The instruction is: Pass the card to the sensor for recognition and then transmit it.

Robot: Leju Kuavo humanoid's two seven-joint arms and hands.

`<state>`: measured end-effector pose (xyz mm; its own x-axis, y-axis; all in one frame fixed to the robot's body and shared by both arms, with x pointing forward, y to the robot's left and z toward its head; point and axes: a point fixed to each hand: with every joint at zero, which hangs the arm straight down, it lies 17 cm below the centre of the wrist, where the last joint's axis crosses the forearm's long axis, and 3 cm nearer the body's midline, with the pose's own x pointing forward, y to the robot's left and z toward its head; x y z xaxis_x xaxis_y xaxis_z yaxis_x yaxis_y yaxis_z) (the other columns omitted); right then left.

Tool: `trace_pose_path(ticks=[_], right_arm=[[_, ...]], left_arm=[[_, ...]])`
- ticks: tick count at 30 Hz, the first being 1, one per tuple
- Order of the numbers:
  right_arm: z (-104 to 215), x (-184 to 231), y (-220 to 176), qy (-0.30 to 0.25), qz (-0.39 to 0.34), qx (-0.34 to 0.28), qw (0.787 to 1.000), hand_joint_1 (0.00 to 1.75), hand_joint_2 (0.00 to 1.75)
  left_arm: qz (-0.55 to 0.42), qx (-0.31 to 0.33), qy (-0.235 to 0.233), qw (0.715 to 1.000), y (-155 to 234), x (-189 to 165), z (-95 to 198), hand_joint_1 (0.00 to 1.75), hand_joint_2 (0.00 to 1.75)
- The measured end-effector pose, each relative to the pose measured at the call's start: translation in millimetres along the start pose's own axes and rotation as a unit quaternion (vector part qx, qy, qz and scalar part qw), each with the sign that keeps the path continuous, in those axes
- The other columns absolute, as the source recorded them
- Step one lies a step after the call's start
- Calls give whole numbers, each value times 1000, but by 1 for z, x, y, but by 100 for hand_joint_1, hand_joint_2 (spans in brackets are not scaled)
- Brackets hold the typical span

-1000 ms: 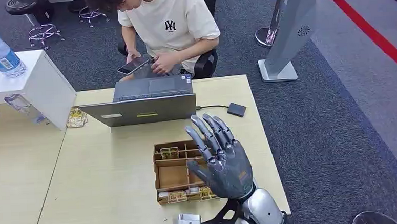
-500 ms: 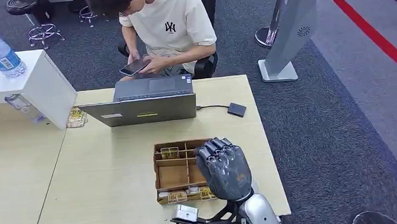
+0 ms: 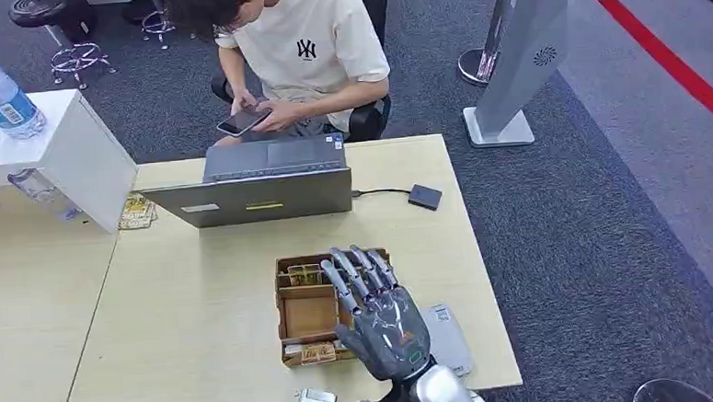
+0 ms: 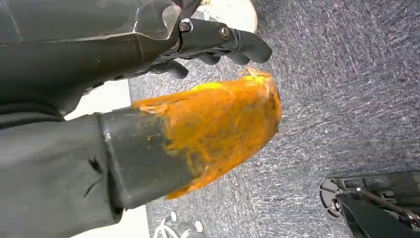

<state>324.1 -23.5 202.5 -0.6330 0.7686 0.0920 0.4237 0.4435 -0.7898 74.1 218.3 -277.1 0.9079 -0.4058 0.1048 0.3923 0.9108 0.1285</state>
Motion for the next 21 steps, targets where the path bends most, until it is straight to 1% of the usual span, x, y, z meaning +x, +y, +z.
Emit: trace_pose_path(ticks=[2,4,5,7,10,12,13,15,16,17,21], right_arm=[[4,3,5,-5,-1,9,1000,54,175],[6,5,10,-9,-1,15,1000,72,175],[7,5,11,-10,-1,17,1000,75,175],[8,6,13,-11,-1,20,1000,75,175],[8,7,16,-13,-3,22,1000,58,175],[7,6,16,-13,-3,23,1000,51,175],[7,6,17,-13,-4,23,1000,52,175],[6,6,17,-13,-3,22,1000,51,175],[5,5,17,-13,-3,22,1000,54,175],[5,5,17,-13,-2,22,1000,49,175],[2,4,16,-13,-1,19,1000,49,175]], left_arm=[[0,0,0,1000,0,0,0,0,0],[-1,0,0,1000,0,0,0,0,0],[-1,0,0,1000,0,0,0,0,0],[-1,0,0,1000,0,0,0,0,0],[-2,0,0,1000,0,0,0,0,0],[-2,0,0,1000,0,0,0,0,0],[-2,0,0,1000,0,0,0,0,0],[-4,1,0,1000,1,0,0,0,0],[-4,0,0,1000,0,0,0,0,0],[-4,0,0,1000,0,0,0,0,0],[-4,0,0,1000,0,0,0,0,0]])
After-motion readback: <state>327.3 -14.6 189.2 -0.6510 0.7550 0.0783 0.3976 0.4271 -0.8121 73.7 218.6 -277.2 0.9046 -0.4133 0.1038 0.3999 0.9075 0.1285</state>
